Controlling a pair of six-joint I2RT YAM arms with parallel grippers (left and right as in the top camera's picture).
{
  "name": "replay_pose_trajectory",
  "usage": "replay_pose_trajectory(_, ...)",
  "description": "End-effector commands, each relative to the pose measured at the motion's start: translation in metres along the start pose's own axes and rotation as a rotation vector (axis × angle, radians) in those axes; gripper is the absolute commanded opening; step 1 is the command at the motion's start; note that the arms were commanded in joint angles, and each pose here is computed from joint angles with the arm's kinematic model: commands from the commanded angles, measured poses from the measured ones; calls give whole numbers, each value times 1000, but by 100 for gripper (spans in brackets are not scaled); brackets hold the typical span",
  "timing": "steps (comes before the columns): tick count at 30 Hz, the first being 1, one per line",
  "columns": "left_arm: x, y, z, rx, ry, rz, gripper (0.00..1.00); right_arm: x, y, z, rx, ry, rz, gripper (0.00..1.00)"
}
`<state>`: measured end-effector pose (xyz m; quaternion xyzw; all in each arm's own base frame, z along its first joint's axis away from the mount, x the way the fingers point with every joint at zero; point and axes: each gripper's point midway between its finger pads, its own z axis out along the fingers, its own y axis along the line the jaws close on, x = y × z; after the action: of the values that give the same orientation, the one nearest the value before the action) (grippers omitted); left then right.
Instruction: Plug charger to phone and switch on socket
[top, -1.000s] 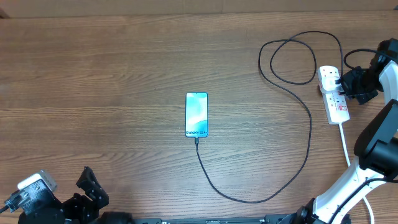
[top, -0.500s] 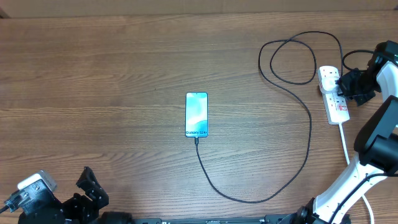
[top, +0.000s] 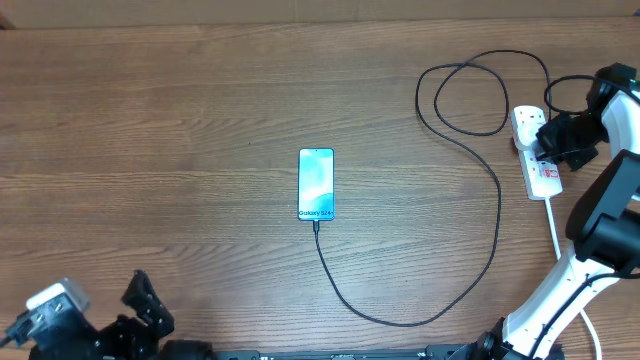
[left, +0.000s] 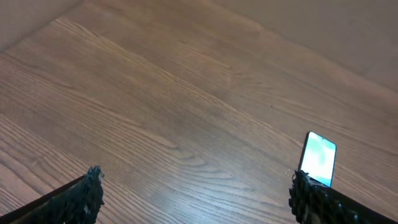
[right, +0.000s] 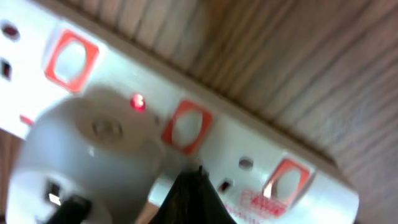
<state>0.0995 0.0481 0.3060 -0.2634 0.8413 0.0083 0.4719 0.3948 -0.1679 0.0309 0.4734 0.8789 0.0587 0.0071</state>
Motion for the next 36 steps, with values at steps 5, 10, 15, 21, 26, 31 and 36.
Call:
replay_pose_trajectory(5,2,17,-27,29,-131,-75,100,-18,12,-128,-145,-265,-9,4)
replay_pose_trajectory(10,3,24,-33,-7,-168,-112,100,4,10,-234,-274,-491,-34,4)
replay_pose_trajectory(15,5,28,-41,9,-204,-126,100,50,-8,-361,-476,-789,-19,4)
replay_pose_trajectory(21,9,33,-51,32,-253,-144,99,142,-6,-494,-876,-1075,-148,4)
replay_pose_trajectory(26,12,36,-59,50,-287,-156,100,210,-16,-553,-1058,-1222,-253,4)
replay_pose_trajectory(31,15,40,-66,68,-325,-171,99,238,-28,-560,-1073,-1261,-274,4)
replay_pose_trajectory(36,27,50,-80,64,-398,-207,100,260,-18,-558,-1138,-1201,-353,4)
